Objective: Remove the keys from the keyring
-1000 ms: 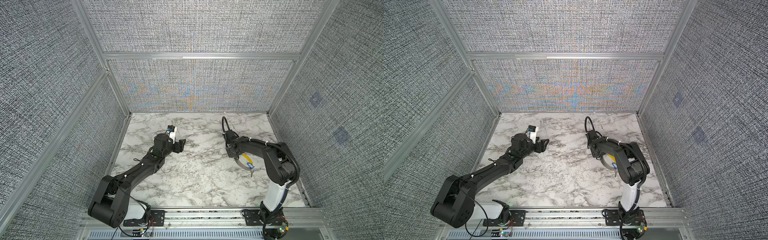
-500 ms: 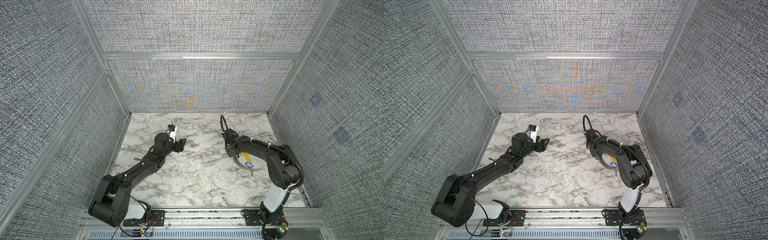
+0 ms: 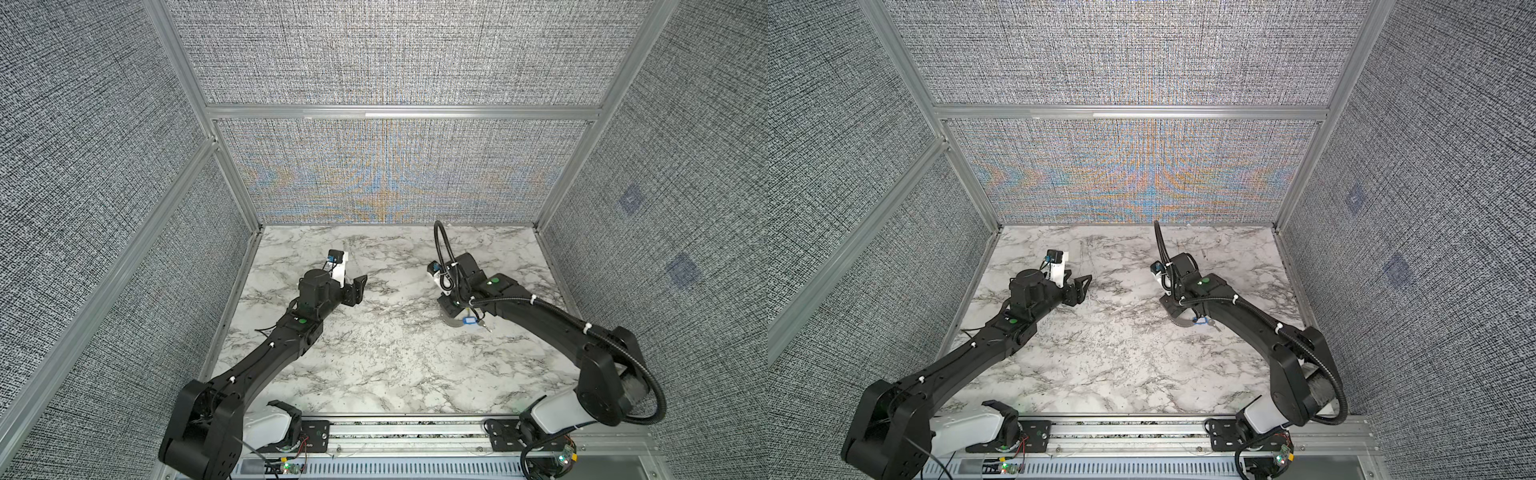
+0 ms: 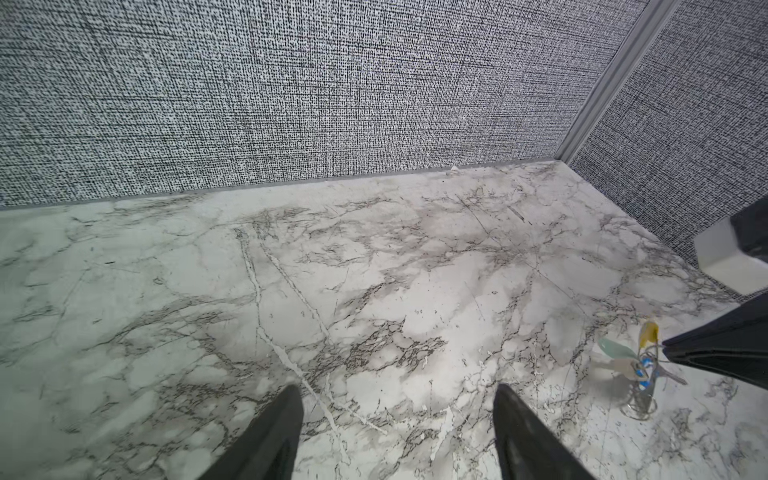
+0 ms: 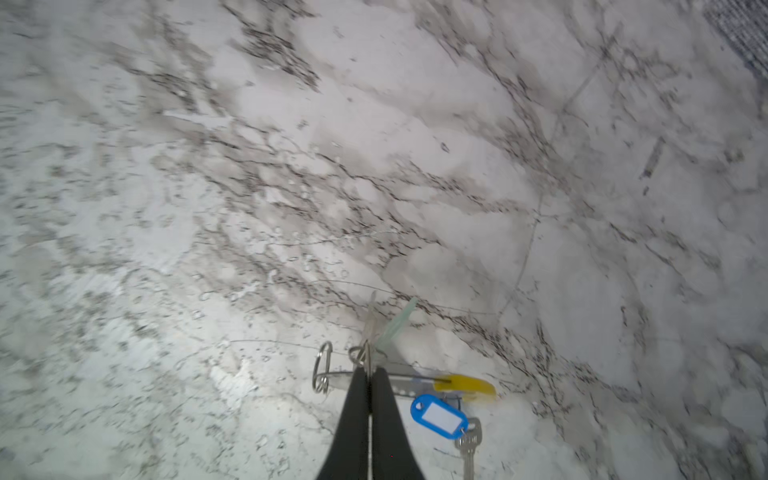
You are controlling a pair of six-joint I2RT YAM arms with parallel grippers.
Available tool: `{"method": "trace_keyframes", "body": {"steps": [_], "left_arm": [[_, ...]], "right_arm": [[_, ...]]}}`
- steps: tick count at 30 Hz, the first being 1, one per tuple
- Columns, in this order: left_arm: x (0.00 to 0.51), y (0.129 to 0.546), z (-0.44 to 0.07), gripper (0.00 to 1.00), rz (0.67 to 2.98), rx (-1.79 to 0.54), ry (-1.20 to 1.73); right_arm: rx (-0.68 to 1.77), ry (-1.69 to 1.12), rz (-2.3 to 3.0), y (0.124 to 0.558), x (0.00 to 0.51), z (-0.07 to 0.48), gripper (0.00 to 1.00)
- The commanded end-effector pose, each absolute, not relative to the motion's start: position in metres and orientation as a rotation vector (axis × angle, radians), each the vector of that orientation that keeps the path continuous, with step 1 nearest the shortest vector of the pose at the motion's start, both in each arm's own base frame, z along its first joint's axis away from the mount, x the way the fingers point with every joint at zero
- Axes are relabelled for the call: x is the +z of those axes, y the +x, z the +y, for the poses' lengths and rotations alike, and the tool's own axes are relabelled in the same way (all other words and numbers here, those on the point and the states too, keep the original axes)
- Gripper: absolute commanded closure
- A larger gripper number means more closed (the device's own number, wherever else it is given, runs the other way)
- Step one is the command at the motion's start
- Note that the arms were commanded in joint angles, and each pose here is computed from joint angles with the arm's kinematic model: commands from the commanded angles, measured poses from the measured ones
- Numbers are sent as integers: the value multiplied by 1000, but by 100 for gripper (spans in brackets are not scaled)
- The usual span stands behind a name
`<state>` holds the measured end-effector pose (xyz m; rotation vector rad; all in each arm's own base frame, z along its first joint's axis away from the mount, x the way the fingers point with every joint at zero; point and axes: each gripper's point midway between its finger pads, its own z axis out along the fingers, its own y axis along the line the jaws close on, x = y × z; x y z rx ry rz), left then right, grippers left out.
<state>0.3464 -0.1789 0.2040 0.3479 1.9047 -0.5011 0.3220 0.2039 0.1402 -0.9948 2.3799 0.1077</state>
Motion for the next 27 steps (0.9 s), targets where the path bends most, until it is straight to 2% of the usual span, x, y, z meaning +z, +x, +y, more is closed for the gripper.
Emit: {"method": "trace_keyframes", "body": {"steps": [1,7,13,19,27], "left_arm": [[211,332,-177,28,1838,-472,441],[233,300,-192,30,1673,-544,632],[239,265,-219,40,1536,-670,896],[240,246,-234,58,1422,-744,1030],[224,235,-260,58,1398,-822,1141]], "right_arm": [[281,-1211,2280,295,152,230,100],[332,-1366,2124,277,177,247,100],[396,-1481,1967,261,198,260,100],[435,-1574,1834,248,205,267,100],[507,-1615,1715,240,213,279,100]]}}
